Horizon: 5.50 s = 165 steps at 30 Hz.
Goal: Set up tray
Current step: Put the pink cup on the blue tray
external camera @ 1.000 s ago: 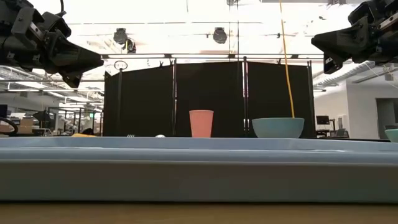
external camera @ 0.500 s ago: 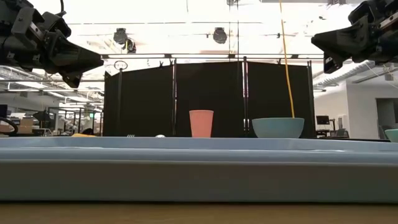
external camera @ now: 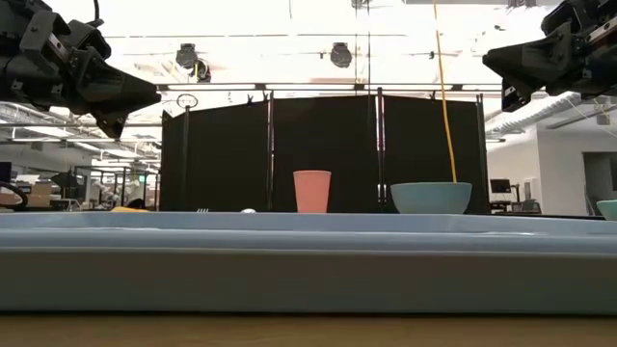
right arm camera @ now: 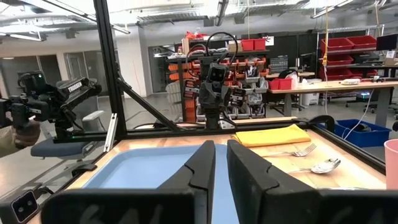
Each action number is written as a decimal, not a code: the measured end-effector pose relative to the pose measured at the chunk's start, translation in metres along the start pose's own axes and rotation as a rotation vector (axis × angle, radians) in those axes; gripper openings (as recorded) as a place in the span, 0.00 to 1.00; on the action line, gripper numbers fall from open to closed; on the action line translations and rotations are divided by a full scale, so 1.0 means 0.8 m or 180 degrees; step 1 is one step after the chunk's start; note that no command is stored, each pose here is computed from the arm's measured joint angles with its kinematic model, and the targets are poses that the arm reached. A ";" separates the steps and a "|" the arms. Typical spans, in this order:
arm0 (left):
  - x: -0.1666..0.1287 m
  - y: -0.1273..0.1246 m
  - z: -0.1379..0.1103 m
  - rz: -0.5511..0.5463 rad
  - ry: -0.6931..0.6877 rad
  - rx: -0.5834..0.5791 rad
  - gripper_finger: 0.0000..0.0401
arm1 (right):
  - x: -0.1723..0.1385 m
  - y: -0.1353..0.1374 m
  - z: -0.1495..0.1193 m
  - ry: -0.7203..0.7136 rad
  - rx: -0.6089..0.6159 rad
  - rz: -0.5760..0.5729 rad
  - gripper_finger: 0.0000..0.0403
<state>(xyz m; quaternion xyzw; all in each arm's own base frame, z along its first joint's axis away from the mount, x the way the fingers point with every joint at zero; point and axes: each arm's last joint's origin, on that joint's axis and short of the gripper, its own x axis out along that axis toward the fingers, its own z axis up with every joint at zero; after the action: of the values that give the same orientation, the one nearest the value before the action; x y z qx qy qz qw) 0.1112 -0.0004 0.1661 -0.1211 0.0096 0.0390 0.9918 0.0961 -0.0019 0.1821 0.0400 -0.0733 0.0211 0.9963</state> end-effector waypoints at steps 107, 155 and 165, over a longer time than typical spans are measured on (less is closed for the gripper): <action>-0.001 0.011 -0.013 0.0550 0.0273 -0.0005 0.22 | 0.337 -0.335 0.031 0.3080 0.0536 -0.2772 0.45; -0.001 0.011 -0.013 0.0548 0.0272 -0.0004 0.22 | 0.339 -0.300 0.017 0.2977 0.0403 -0.2265 0.00; -0.001 0.011 -0.013 0.0546 0.0274 0.0021 0.22 | 0.364 -0.179 0.087 0.2895 -0.0092 -0.1541 0.00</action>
<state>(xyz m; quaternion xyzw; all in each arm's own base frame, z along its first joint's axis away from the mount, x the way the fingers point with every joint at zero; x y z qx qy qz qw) 0.1095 0.0058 0.1541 -0.1182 0.0627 0.1185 0.9839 0.3808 -0.1399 0.2824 0.0288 0.3785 -0.1960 0.9042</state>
